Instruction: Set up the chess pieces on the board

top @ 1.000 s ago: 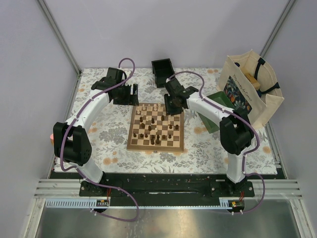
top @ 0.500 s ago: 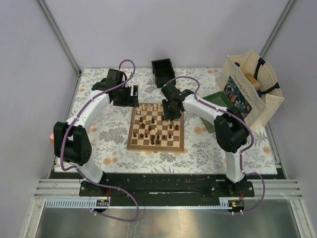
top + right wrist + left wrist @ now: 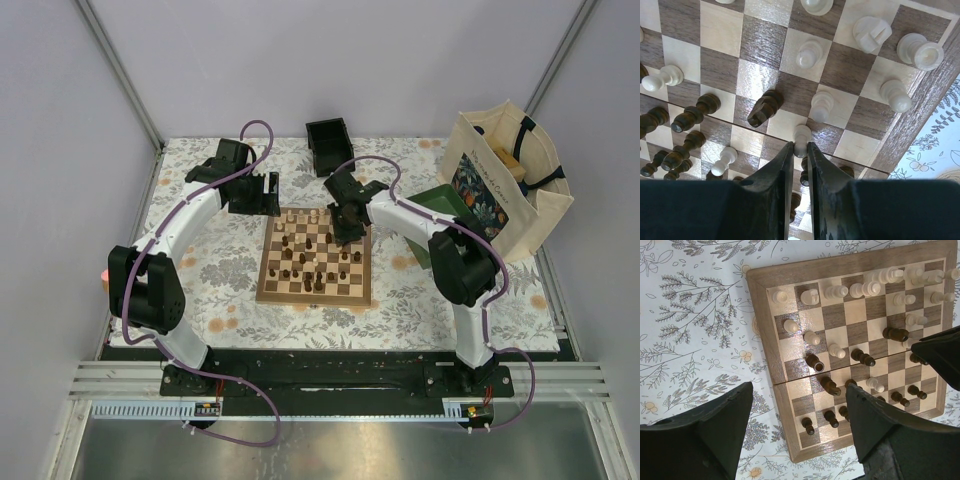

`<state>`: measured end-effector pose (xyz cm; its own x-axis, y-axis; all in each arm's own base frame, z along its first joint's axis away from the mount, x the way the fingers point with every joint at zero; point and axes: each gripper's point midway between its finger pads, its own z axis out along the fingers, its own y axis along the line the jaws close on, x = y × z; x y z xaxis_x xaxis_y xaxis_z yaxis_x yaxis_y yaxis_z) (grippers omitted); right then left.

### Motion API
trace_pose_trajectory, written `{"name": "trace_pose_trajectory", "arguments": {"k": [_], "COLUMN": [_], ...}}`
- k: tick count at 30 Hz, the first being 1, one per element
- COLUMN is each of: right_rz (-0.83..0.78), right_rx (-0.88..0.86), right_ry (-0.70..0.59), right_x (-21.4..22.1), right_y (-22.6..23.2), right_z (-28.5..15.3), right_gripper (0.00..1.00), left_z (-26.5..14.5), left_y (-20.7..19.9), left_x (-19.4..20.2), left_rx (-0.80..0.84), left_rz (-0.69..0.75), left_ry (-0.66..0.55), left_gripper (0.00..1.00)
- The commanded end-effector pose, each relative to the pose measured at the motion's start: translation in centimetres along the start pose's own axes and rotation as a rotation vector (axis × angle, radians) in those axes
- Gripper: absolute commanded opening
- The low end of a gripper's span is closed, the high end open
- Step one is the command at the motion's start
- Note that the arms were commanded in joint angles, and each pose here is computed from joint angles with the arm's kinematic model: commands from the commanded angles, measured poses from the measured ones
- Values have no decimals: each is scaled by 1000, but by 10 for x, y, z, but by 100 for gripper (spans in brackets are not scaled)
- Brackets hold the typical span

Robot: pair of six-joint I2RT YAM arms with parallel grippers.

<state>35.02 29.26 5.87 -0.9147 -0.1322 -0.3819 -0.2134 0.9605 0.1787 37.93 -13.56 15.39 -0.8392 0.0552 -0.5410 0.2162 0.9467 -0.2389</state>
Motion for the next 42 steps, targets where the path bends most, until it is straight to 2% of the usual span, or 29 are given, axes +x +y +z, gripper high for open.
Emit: {"name": "trace_pose_trajectory", "arguments": {"k": [1,7,13,32,38,39,42], "right_rz": [-21,-34,-6,-1,-4,-1,-3], "right_rx": [-25,-12,5,83,108,112,117], "right_ry": [-84,-175,-210,-116,-106,-107,-102], "right_x": [-25,-49,-68,-67,-67,-67,-67], "right_y": [11,10,3,-15,-20,-21,-22], "right_z": [-26,-56,-60,-16,-8,-7,-4], "right_gripper": [23,22,22,24,25,25,25], "left_z": [-10,-11,-11,-10,-11,-11,-11], "left_y": [-2,-2,-2,-1,0,0,-1], "left_x": [-14,-14,-12,-10,-10,-9,-10], "left_rx": [8,6,7,5,1,1,2], "left_rz": [22,21,26,28,30,32,32], "left_ry": [-63,-65,-60,-54,-59,-58,-60], "left_gripper": [79,79,79,80,83,87,89]}}
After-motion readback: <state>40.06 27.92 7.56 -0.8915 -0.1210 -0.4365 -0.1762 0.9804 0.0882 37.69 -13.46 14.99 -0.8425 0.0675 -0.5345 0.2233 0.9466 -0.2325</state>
